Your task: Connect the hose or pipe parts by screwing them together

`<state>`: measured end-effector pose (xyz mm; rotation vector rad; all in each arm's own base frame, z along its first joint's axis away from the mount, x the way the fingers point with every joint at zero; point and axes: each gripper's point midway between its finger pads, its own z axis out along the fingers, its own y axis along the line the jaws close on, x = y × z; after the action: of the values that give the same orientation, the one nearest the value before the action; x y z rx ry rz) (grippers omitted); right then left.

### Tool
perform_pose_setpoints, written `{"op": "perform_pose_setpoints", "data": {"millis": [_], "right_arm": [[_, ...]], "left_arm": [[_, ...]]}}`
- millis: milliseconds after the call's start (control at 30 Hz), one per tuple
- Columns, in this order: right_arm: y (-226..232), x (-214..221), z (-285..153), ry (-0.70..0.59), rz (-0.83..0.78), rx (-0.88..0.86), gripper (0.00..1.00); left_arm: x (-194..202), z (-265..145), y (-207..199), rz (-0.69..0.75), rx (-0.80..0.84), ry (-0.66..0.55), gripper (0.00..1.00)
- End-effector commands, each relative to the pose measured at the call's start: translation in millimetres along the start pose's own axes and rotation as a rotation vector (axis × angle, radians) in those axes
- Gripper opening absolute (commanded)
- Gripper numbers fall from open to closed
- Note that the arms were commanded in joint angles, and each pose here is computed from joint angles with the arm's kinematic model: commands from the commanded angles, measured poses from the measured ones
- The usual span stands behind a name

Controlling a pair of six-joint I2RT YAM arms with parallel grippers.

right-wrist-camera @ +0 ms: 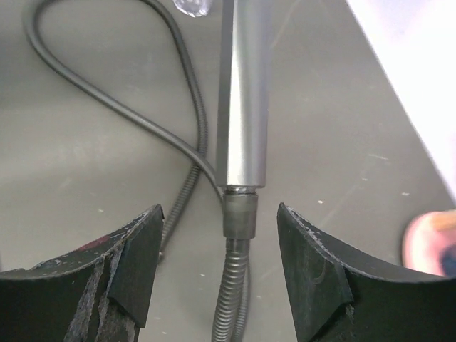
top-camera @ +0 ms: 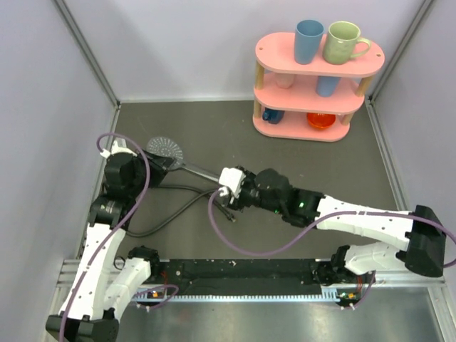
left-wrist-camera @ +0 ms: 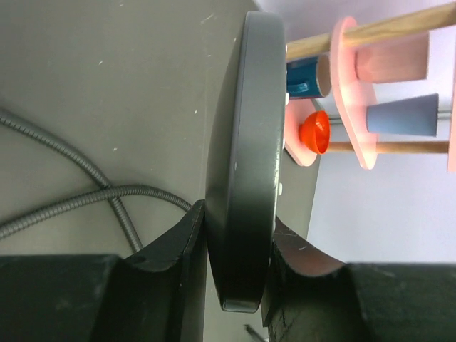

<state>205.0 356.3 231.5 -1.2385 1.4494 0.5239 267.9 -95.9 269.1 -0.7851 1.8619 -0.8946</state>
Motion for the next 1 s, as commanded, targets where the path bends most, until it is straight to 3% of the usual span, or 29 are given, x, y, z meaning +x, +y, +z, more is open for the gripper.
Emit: {"op": "perform_pose_setpoints", "data": {"millis": [0, 133, 267, 333, 367, 467, 700, 833, 867, 967], "right_arm": [[-35.5, 8.8, -3.3, 0.121, -0.262, 0.312, 0.64], [-23.4, 11.7, 12.2, 0.183, -0.373, 0.342, 0.62], [-20.6, 9.1, 24.9, 0.207, -0.454, 0.383, 0.54], [-19.7, 8.8, 29.5, 0.206, -0.461, 0.395, 0.38], [-19.8, 5.1, 30.4, 0.193, -0.453, 0.4, 0.2], [-13.2, -0.1, 33.7, 0.162, -0.413, 0.363, 0.02], [-4.5, -20.9, 33.0, 0.057, -0.22, 0.134, 0.0], [2.9, -33.2, 19.1, -0.048, -0.038, -0.137, 0.0], [10.3, -39.5, 14.7, -0.084, -0.002, -0.22, 0.0], [14.0, -35.6, 0.2, -0.086, 0.056, -0.386, 0.0]], "left_arm": [[-11.7, -12.8, -11.0, -0.104, -0.112, 0.008, 0.0], [-7.0, -9.6, -5.8, -0.129, -0.17, 0.046, 0.0], [-1.3, -9.4, -3.2, -0.148, -0.174, 0.069, 0.0], [1.3, -9.6, -3.0, -0.15, -0.171, 0.081, 0.0], [2.0, -10.3, -3.2, -0.146, -0.168, 0.084, 0.0], [1.3, -12.3, -5.6, -0.104, -0.132, 0.075, 0.0], [7.4, -10.0, -11.8, 0.129, 0.087, 0.04, 0.0], [26.2, -11.2, -29.6, 0.235, 0.351, 0.05, 0.0], [32.9, -14.2, -41.5, 0.268, 0.491, 0.041, 0.0], [40.6, -26.9, -55.9, 0.307, 0.658, 0.026, 0.0]]}}
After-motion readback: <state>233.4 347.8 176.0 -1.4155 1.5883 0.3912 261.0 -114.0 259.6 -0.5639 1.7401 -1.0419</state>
